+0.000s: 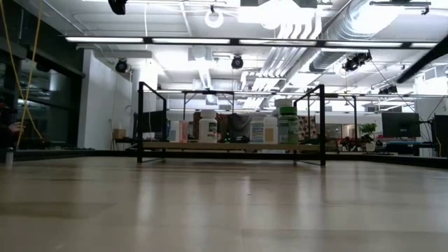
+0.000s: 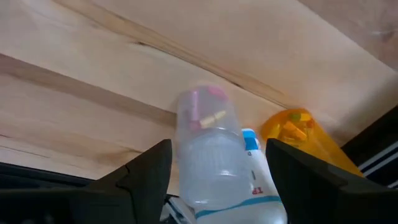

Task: Pick and place medicine bottles onto shelf by color
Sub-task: Put the transparent pill bottle on the shelf

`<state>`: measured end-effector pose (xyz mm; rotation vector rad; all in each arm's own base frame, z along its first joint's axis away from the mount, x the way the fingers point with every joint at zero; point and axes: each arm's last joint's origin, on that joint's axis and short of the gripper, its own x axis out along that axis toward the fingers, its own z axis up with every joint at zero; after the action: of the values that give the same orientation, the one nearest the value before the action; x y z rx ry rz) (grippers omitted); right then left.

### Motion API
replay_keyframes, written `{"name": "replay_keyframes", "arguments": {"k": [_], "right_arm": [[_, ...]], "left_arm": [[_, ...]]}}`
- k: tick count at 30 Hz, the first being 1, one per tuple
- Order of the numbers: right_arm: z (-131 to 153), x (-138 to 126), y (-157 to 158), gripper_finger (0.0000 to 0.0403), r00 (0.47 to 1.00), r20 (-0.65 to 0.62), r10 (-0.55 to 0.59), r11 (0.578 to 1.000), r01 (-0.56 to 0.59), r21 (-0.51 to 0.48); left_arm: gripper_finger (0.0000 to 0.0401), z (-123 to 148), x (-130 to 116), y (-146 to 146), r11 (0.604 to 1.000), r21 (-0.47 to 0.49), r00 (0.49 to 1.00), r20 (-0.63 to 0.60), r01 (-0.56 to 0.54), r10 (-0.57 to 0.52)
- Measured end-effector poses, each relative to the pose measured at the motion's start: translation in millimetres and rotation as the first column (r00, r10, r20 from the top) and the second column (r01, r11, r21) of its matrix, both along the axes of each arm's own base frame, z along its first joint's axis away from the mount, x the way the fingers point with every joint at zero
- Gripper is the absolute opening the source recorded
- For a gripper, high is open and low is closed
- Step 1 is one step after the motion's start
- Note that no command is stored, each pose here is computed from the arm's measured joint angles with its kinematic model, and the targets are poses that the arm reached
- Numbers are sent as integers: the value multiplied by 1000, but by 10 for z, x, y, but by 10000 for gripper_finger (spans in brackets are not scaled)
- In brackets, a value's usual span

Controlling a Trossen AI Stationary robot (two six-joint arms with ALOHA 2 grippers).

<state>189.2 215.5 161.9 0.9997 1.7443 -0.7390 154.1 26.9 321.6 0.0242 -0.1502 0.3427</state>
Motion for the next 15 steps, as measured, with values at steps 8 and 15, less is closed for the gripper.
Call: {"name": "replay_keyframes", "arguments": {"k": [8, 15], "right_arm": [[-1, -18, 6, 252, 1000, -7, -8, 1000, 8, -11], [0, -8, 7, 212, 1000, -2, -3, 1000, 3, -2]], "left_arm": [[179, 0, -1, 3, 1000, -2, 1000, 0, -9, 9], [179, 0, -1, 4, 1000, -2, 1000, 0, -15, 15]]}}
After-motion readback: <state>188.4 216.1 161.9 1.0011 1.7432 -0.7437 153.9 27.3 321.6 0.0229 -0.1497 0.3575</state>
